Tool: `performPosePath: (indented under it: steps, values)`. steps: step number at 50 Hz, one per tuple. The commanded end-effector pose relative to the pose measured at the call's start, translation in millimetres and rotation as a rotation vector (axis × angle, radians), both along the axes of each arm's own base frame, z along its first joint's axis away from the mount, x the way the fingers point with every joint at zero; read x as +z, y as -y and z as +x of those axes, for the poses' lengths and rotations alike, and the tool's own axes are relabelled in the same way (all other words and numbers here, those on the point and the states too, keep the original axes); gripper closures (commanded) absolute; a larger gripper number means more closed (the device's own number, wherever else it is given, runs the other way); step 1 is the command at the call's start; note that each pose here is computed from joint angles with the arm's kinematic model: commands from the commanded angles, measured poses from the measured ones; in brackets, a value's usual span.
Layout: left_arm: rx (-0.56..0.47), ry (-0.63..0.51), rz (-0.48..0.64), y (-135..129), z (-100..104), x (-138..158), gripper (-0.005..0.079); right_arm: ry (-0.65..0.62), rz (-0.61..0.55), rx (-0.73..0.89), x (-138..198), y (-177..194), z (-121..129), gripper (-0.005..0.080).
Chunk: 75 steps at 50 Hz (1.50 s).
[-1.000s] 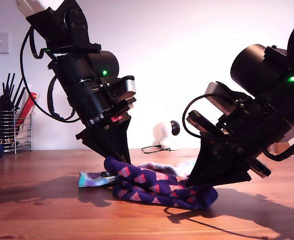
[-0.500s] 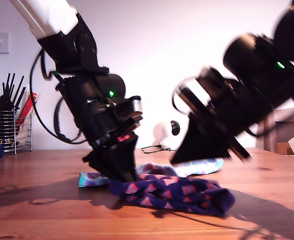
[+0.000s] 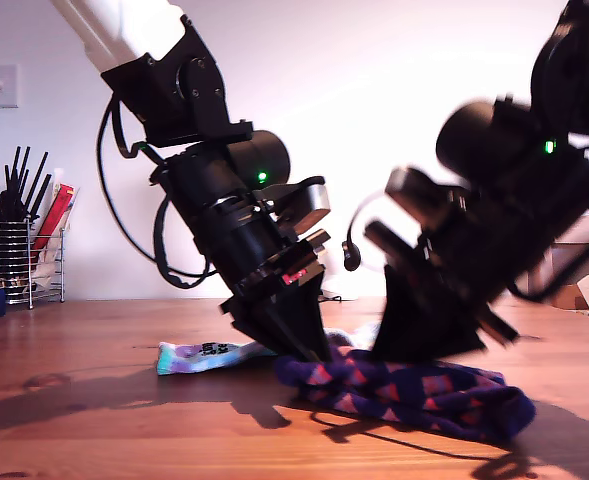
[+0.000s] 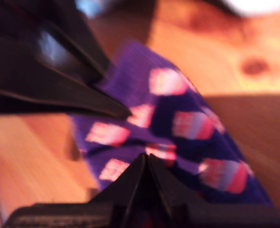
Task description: Fold the socks in front of you. After folding them, place them to the right side.
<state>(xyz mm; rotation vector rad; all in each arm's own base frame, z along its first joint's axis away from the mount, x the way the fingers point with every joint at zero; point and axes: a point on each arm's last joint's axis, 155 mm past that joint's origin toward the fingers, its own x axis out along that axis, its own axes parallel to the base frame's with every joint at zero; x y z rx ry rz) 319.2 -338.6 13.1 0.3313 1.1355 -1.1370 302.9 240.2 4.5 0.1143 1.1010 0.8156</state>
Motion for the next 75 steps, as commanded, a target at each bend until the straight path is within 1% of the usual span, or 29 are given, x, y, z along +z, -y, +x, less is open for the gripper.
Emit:
performPosePath:
  steps: [1,8,12,21,29,36,39,45,50,55,59,62,66,69,75]
  values:
    - [-0.007,-0.006,0.024,-3.2,-2.5,-16.1,0.0665,-0.022,-0.045,0.004,-16.3,6.2,-6.7,0.0763]
    - [0.004,0.033,0.028,-0.3,9.6,-6.6,0.0659,-0.009,-0.122,-0.023,-32.0,17.9,-0.9,0.0763]
    - [0.005,0.042,0.024,2.7,14.8,4.0,0.0641,0.003,-0.141,-0.046,-34.7,24.0,4.9,0.0763]
    - [0.000,0.076,0.002,11.5,28.6,31.6,0.0641,0.010,-0.159,-0.121,-35.1,35.2,17.1,0.0763]
    - [0.004,0.084,-0.001,14.3,34.3,49.2,0.0627,0.025,-0.200,-0.183,-37.4,47.3,26.3,0.0763]
    - [0.037,0.107,0.046,2.1,44.5,47.0,0.0627,0.020,-0.233,-0.259,-40.0,63.7,34.2,0.0763]
    - [0.054,0.119,0.064,-4.3,50.6,45.6,0.0627,0.019,-0.268,-0.294,-42.8,75.7,37.1,0.0763]
    - [0.092,0.144,0.087,-16.7,64.3,44.7,0.0627,0.024,-0.379,-0.396,-48.9,114.7,45.3,0.0763]
    - [0.120,0.142,0.100,-28.8,72.1,43.5,0.0627,0.013,-0.451,-0.496,-51.9,147.0,49.3,0.0763]
    - [0.141,0.136,0.105,-37.8,77.3,42.9,0.0627,0.011,-0.500,-0.585,-52.2,172.5,53.4,0.0763]
    - [0.152,0.135,0.106,-42.4,80.7,42.9,0.0627,0.004,-0.522,-0.632,-52.4,184.5,53.7,0.0763]
    - [0.159,0.135,0.106,-44.8,82.6,42.9,0.0627,0.009,-0.555,-0.653,-52.4,193.0,53.2,0.0763]
    - [0.162,0.134,0.106,-46.0,83.5,42.9,0.0627,0.032,-0.638,-0.689,-50.7,209.9,52.4,0.0763]
    - [0.162,0.135,0.106,-45.9,83.5,43.0,0.0627,0.040,-0.674,-0.707,-49.5,218.1,51.9,0.0763]
    - [0.170,0.140,0.118,-48.1,84.7,42.1,0.0627,0.033,-0.697,-0.736,-49.4,229.2,50.2,0.0763]
